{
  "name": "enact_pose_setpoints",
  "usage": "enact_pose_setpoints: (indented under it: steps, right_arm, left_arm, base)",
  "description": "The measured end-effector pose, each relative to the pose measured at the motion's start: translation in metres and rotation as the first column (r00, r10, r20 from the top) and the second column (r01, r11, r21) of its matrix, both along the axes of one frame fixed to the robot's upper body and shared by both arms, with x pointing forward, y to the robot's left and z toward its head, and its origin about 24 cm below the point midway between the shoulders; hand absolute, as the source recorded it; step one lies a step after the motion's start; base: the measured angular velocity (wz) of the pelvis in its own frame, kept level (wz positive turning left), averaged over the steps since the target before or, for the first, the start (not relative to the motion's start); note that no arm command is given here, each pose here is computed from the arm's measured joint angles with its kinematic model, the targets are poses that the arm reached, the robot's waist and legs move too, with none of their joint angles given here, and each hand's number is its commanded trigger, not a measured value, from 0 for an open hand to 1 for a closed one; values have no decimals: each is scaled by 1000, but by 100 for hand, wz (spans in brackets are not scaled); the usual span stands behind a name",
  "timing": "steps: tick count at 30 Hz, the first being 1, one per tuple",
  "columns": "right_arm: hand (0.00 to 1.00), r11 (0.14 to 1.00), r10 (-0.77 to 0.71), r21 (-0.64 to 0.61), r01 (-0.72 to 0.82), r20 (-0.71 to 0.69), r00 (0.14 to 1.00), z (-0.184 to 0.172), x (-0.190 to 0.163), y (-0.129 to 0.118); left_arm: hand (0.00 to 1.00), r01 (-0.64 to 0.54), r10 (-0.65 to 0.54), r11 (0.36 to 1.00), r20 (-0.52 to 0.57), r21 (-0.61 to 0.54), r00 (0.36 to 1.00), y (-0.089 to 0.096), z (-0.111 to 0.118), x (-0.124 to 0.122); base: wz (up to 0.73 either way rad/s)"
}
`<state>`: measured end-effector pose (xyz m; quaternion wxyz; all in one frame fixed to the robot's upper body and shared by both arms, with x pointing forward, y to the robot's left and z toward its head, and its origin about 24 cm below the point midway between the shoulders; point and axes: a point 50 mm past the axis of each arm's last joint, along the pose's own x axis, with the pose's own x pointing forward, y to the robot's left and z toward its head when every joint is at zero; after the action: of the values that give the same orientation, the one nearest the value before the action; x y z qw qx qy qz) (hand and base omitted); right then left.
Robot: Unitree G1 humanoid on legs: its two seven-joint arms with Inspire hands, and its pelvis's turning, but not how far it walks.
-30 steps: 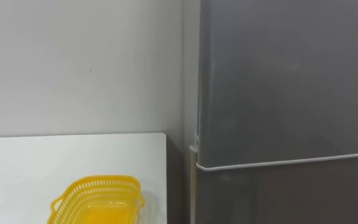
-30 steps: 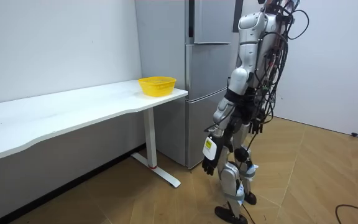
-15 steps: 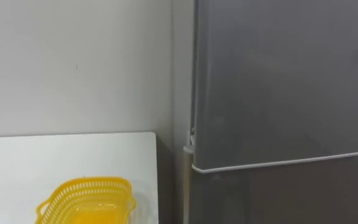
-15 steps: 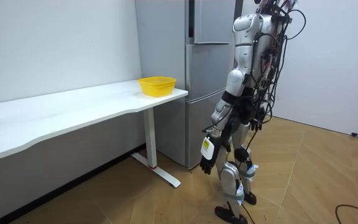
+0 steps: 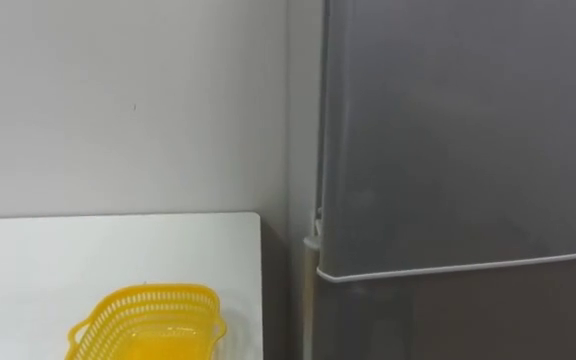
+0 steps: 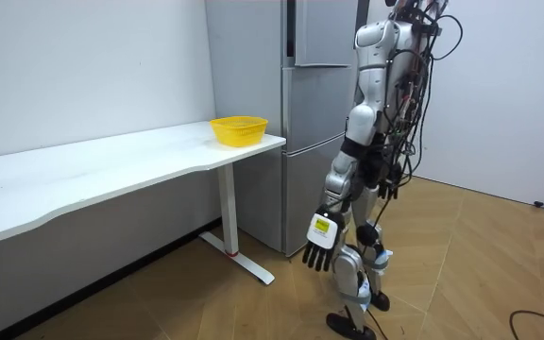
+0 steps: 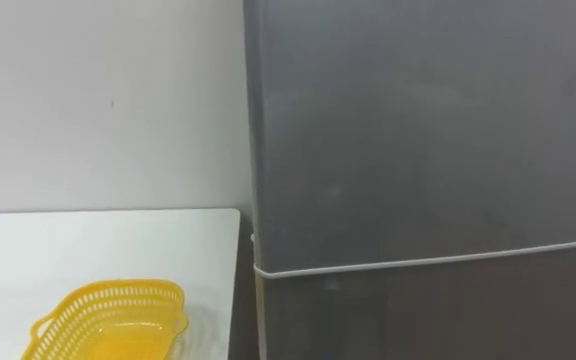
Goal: Retrieve from the upper fridge
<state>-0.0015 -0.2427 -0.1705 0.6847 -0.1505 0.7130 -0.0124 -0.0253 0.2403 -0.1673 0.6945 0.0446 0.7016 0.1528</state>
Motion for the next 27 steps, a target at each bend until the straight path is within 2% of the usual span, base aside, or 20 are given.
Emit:
enact_pose_setpoints:
  steps: [4, 6, 8, 12, 15, 17, 18, 19, 20, 21, 23, 26, 27]
  right_arm:
    - [0, 999, -30, -17, 30, -2, 1000, 0, -4, -1]
    - [0, 999, -44, -21, 44, -5, 999, 1, -8, -2]
    - [0, 998, -63, -26, 63, -10, 998, 1, -12, -3]
    - [0, 997, -78, -31, 78, -16, 997, 1, -16, -4]
    - [0, 995, -91, -32, 90, -24, 996, 1, -17, -4]
    - [0, 991, -128, -36, 127, -18, 992, 2, -18, -5]
    - [0, 991, -129, -38, 128, -18, 991, 2, -18, -6]
    - [0, 991, -128, -42, 127, -18, 992, 2, -18, -6]
    - [0, 991, -127, -43, 126, -9, 992, 2, -16, -7]
    - [0, 991, -130, -45, 129, -5, 992, 3, -16, -7]
    - [0, 990, -130, -50, 131, 5, 991, 3, -15, -10]
    - [0, 988, -137, -61, 139, 34, 990, 4, -14, -12]
    - [0, 988, -136, -63, 138, 40, 990, 5, -15, -13]
  left_arm:
    - [0, -233, 232, 971, 23, 55, 973, 4, 2, -12]
    - [0, -309, 307, 947, 36, 83, 951, 7, 3, -16]
    - [0, -418, 413, 902, 68, 104, 908, 10, 4, -17]
    - [0, -555, 543, 825, 117, 109, 831, 12, 5, -16]
    - [0, -697, 674, 712, 197, 84, 712, 16, 7, -7]
    - [0, -814, 777, 581, 285, 17, 561, 23, 9, 12]
    - [0, -831, 792, 556, 301, 2, 530, 24, 10, 16]
    - [0, -866, 820, 500, 338, -31, 462, 29, 13, 24]
    - [0, -889, 837, 454, 374, -63, 400, 35, 15, 32]
    - [0, -899, 842, 431, 393, -76, 370, 37, 17, 36]
    - [0, -931, 855, 336, 460, -142, 239, 49, 26, 53]
    - [0, -942, 823, 272, 554, -196, 123, 67, 45, 73]
    - [0, -941, 809, 271, 578, -202, 109, 71, 50, 78]
  base:
    - [10]
    - [11]
    - [17]
    - [2]
    - [0]
    - [0]
    - [0]
    - [0]
    - [0]
    - [-8]
    - [-7]
    - [-7]
    - [-7]
